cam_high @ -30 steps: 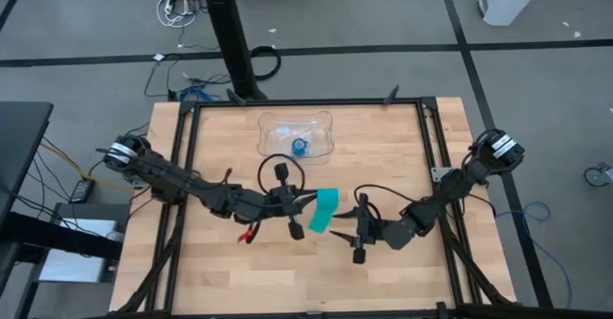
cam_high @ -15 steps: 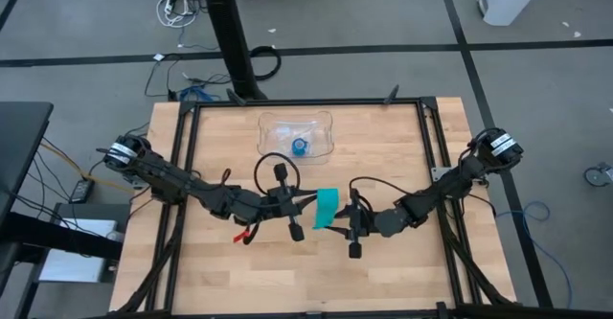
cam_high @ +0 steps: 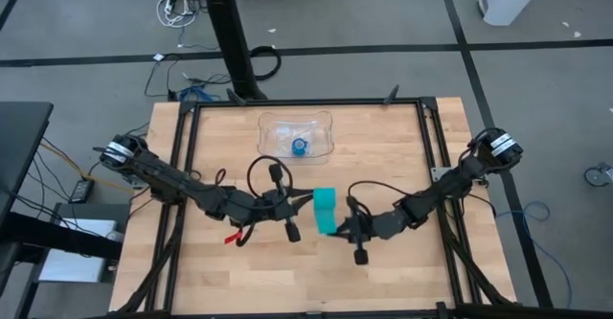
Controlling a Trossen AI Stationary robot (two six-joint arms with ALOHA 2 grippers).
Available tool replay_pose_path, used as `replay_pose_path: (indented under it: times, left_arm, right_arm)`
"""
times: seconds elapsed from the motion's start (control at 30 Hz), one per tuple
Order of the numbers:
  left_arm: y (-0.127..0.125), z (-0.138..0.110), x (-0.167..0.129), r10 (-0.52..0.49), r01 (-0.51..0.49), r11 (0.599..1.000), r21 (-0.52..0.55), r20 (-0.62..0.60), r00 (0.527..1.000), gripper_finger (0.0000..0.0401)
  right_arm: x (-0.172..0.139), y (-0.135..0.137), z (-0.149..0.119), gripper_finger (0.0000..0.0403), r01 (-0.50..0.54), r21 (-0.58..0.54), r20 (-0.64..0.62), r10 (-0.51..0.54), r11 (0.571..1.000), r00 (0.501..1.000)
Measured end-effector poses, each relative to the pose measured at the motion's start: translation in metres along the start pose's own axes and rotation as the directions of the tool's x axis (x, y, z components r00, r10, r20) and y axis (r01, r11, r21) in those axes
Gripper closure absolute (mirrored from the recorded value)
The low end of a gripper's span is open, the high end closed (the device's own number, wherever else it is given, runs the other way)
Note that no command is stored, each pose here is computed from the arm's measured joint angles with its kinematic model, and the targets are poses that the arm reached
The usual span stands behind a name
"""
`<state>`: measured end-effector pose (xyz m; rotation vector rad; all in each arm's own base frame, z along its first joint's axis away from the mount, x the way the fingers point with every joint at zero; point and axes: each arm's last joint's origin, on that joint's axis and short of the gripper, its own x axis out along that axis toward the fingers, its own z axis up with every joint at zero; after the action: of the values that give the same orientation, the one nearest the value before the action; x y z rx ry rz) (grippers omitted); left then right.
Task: Roll bandage
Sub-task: Roll the green bandage
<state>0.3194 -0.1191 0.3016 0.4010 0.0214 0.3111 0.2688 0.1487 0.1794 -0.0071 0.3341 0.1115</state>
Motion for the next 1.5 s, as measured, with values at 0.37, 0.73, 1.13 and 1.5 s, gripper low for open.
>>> replay_pose_path:
  times: [0.37, 0.73, 1.13, 1.5]
  left_arm:
    - [0.011, 0.003, -0.005, -0.019, 0.018, 0.999, -0.040, -0.027, 0.999, 0.0385]
    - [-0.007, 0.007, -0.015, -0.301, 0.305, 0.948, -0.087, 0.055, 0.952, 0.0385]
    - [-0.030, -0.017, -0.015, -0.445, 0.431, 0.892, -0.138, -0.090, 0.891, 0.0385]
    - [-0.031, -0.045, -0.001, -0.391, 0.327, 0.908, -0.264, -0.245, 0.887, 0.0385]
  right_arm:
    - [-0.010, 0.017, -0.013, 0.0403, 0.083, 0.006, -0.066, -0.082, 0.997, 0.994]
    - [0.002, -0.025, 0.000, 0.0403, 0.235, -0.125, -0.037, -0.242, 0.964, 0.970]
    - [-0.027, -0.044, 0.039, 0.0403, 0.403, -0.257, 0.101, -0.390, 0.878, 0.915]
    - [-0.048, -0.045, 0.061, 0.0403, 0.428, -0.301, 0.186, -0.388, 0.852, 0.903]
